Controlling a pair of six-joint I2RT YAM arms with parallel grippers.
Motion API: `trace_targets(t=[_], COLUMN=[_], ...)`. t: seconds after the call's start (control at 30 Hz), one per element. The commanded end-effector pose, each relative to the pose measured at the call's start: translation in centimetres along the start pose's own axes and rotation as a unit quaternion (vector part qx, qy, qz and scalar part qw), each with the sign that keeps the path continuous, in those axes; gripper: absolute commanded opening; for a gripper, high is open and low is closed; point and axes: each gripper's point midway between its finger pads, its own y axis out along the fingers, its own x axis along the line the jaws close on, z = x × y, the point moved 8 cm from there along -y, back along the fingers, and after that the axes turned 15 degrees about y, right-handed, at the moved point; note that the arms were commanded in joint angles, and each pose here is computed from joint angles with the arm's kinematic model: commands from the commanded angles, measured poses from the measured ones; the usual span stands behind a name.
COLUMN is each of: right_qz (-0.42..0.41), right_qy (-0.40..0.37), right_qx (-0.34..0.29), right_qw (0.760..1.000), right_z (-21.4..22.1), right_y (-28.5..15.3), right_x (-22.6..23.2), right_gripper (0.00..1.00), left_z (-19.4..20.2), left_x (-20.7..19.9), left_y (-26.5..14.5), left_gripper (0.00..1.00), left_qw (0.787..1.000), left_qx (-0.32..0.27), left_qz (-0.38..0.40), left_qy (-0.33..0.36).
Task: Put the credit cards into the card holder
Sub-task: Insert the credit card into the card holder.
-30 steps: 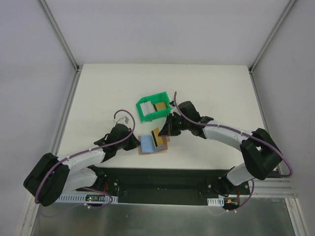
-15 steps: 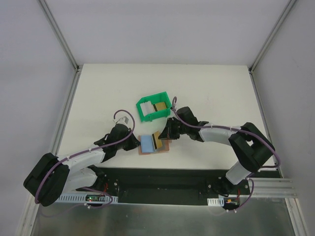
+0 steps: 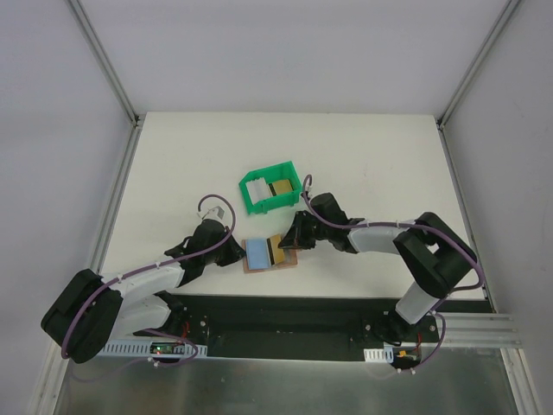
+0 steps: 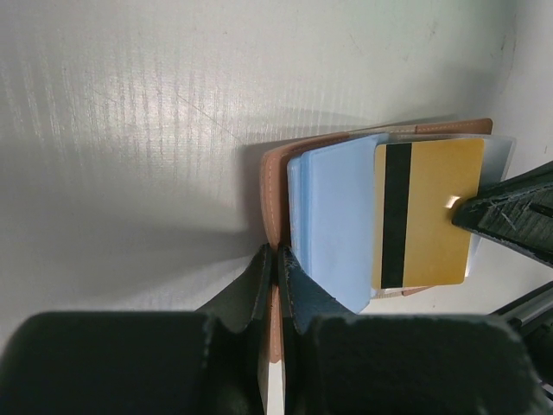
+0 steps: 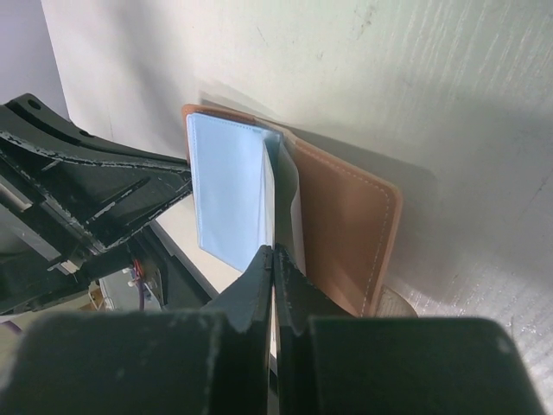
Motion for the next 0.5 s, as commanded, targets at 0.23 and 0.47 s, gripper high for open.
trace_targets(t=[0.23,0.47], right_qz=[-0.003,-0.003], right_qy=[0.026,0.029], right_qx=[-0.002,0.006], right_qw=[1.000,1.000], right_z=[0.5,0.9], right_y=[0.8,1.5], right_x=[-1.2,-1.4], right_gripper=[0.00,0.00], left_z=[0.6,0.6], left_x=[0.8,0.7], left_y=[0.1,0.2], left_gripper=[0.00,0.00], left_qw=[1.000,1.000], left_qx=[0.000,0.000], left_qz=[-0.014,-0.010], left_qy=[-0.012,-0.010])
